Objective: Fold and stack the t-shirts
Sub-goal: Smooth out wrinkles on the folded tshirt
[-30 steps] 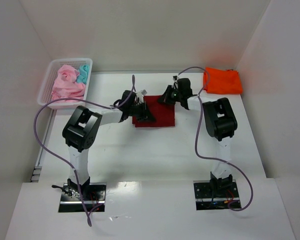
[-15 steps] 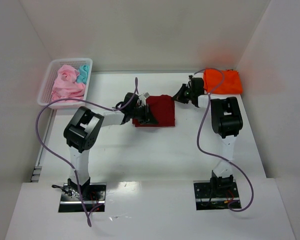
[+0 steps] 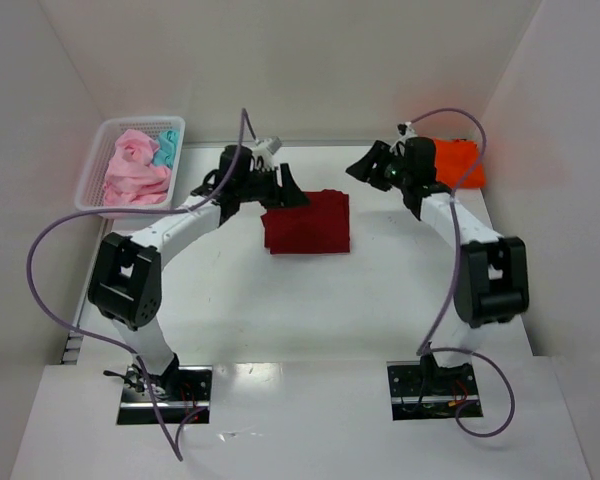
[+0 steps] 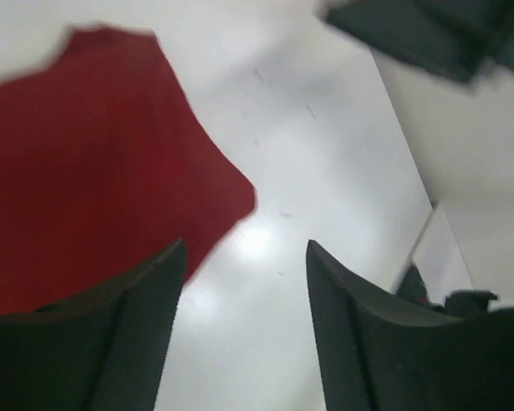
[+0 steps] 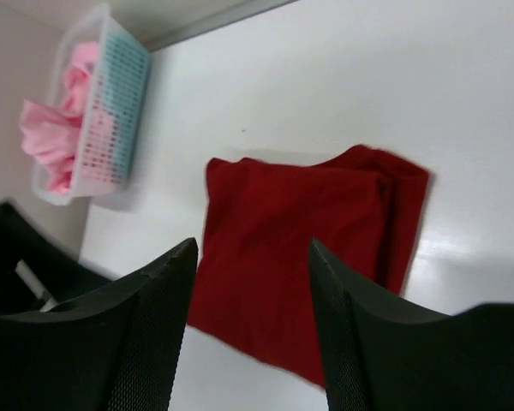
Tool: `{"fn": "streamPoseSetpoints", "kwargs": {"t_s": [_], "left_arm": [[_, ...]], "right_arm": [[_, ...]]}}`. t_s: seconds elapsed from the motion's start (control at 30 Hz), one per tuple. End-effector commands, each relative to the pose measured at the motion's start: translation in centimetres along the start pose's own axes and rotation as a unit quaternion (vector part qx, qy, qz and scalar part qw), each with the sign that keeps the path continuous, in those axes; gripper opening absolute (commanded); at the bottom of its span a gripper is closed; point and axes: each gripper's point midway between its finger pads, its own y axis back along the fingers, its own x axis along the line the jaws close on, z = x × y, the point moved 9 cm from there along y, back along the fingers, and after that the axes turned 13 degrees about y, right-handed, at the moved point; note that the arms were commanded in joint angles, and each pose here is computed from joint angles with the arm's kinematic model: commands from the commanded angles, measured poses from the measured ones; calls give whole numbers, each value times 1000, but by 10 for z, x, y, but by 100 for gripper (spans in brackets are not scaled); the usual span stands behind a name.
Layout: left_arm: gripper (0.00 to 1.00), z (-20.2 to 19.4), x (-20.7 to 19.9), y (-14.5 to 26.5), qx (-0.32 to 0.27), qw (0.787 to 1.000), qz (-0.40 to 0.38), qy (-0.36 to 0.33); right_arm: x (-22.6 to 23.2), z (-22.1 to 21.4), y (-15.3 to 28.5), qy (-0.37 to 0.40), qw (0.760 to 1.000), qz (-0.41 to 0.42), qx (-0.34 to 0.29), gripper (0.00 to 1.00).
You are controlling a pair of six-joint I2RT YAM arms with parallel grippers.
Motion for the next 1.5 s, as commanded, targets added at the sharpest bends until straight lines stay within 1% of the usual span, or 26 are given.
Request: {"fn": "streamPoseSetpoints", "kwargs": {"t_s": [0.0, 0.03, 0.07, 0.13, 0.17, 0.2, 0.23, 0.27, 0.3, 0.33, 0.43, 0.57, 0.6, 0.67, 0.77, 0.8, 0.83, 0.97, 1.0, 1.13, 1.17, 1.23, 1.27, 1.3, 1.43, 1.47], "left_arm": [[67, 31, 22, 8, -22, 999, 11, -24], [67, 33, 23, 4, -20, 999, 7, -24], [67, 37, 33, -2, -18, 1000, 14, -17], [67, 45, 36, -14, -1, 999, -4, -39], [67, 48, 38, -18, 1, 999, -2, -36], [67, 49, 39, -22, 10, 999, -8, -42], [67, 52, 42, -27, 10, 999, -9, -48], [67, 50, 52, -35, 20, 999, -1, -44], [67, 53, 46, -40, 27, 998, -10, -47], [67, 51, 55, -48, 38, 998, -8, -44], [69, 56, 59, -57, 46, 998, -13, -47], [69, 60, 52, -65, 54, 996, -38, -67], [69, 55, 52, -71, 64, 995, -38, -64], [65, 51, 56, -80, 73, 994, -37, -72], [61, 47, 60, -88, 83, 994, -29, -65], [59, 47, 60, -88, 83, 994, -29, -65], [59, 47, 61, -88, 80, 994, -24, -66], [52, 45, 72, -91, 73, 995, 6, -64], [52, 45, 73, -92, 69, 995, 12, -65], [52, 46, 78, -92, 61, 995, 34, -68], [52, 46, 78, -92, 61, 995, 34, -68], [52, 46, 88, -94, 61, 996, 45, -55], [52, 49, 84, -94, 56, 996, 43, -53], [52, 50, 92, -93, 57, 996, 48, -47], [52, 56, 93, -93, 49, 997, 48, -43], [55, 56, 93, -93, 49, 997, 48, -43]], "right_arm": [[9, -24, 36, -26, 999, -22, -6, 61], [0, -51, 43, -38, 998, -40, 18, 61], [-1, -57, 48, -51, 997, -49, 20, 59], [0, -78, 60, -63, 996, -60, 38, 52], [0, -82, 64, -69, 995, -65, 37, 45], [3, -88, 67, -67, 995, -65, 40, 42], [8, -98, 68, -62, 995, -62, 47, 42], [10, -100, 68, -61, 995, -74, 38, 41], [12, -101, 67, -58, 995, -74, 39, 41], [12, -101, 67, -58, 995, -74, 39, 41], [15, -109, 59, -55, 995, -68, 52, 41], [12, -115, 48, -58, 994, -70, 55, 34], [9, -120, 45, -59, 994, -71, 58, 32], [5, -124, 40, -60, 994, -72, 61, 29], [-2, -129, 25, -56, 992, -75, 81, 24], [-2, -130, 21, -57, 992, -70, 87, 24], [-2, -133, 14, -57, 991, -70, 96, 23], [-2, -136, 4, -52, 991, -64, 107, 16], [-3, -137, 2, -54, 990, -67, 112, 14], [-6, -144, 6, -58, 987, -79, 126, 12], [-4, -139, 9, -55, 988, -80, 118, 12], [-6, -146, 16, -56, 987, -88, 122, 10], [-6, -146, 18, -55, 987, -92, 120, 8], [-5, -148, 23, -56, 987, -93, 122, 8], [-5, -152, 30, -57, 985, -101, 127, 6], [-7, -156, 32, -58, 984, -107, 130, 4]]}}
